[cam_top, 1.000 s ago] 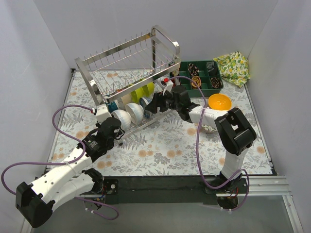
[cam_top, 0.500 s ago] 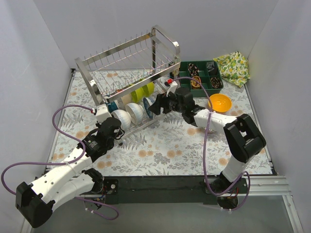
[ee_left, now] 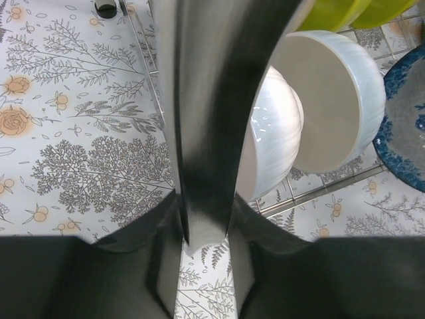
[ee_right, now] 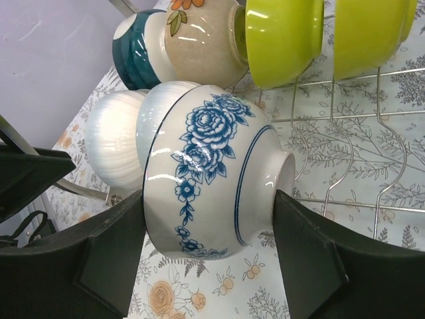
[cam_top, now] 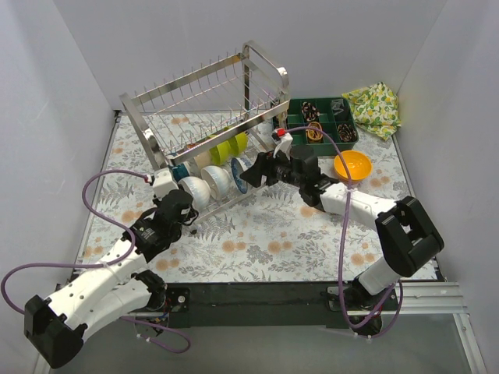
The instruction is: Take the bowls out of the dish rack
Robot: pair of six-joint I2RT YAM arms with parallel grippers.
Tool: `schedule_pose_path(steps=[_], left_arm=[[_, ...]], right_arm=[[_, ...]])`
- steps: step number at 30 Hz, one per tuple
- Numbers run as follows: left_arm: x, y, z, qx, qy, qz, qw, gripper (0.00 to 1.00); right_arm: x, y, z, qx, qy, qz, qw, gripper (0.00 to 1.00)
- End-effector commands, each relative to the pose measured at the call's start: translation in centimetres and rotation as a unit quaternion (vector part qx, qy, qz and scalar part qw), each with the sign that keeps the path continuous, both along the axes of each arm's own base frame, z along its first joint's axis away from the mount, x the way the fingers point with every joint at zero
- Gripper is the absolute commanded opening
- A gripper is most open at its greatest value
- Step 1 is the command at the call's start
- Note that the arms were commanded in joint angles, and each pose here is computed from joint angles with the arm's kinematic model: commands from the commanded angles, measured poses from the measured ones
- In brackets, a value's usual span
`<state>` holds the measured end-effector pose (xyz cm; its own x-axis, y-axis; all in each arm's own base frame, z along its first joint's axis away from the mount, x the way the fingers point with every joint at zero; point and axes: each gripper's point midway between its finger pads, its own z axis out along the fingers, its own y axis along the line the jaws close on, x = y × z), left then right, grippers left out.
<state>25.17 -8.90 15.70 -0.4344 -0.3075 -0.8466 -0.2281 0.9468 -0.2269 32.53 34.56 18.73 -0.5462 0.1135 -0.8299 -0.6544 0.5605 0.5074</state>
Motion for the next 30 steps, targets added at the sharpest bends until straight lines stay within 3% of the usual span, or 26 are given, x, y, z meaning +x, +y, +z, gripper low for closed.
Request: schedule_pose_path(steps=[1, 4, 10, 19, 26, 30], left_arm=[[0.1, -0.1, 3.5, -0.037, -0.057, -0.005, 0.998, 0.42], [0.0, -0.2, 4.2, -0.048, -0.070, -0.015, 0.996, 0.61], [-0.8, -1.1, 5.5, -0.067, -0.079, -0.052, 0.993, 0.79], [-4.8, -5.0, 4.8, -0.150, -0.003, -0.166, 0.975, 0.81], [-7.9, -9.8, 3.7, -0.262, 0.053, -0.259, 0.928, 0.81], [-7.9, -11.1, 3.0, -0.303, 0.055, -0.266, 0.914, 0.81]], right_arm=[[-0.3, -0.5, 4.2, 0.061, -0.027, -0.020, 0.998, 0.17], [-1.2, -1.0, 4.2, 0.072, -0.019, -0.022, 0.997, 0.17], [-2.8, -2.5, 4.8, 0.088, -0.018, -0.032, 0.995, 0.17], [-5.6, -4.6, 4.9, 0.109, -0.007, -0.038, 0.993, 0.16], [-8.1, -5.5, 3.8, 0.124, 0.022, -0.021, 0.992, 0.16], [-9.6, -5.7, 3.9, 0.143, 0.033, -0.004, 0.989, 0.16]])
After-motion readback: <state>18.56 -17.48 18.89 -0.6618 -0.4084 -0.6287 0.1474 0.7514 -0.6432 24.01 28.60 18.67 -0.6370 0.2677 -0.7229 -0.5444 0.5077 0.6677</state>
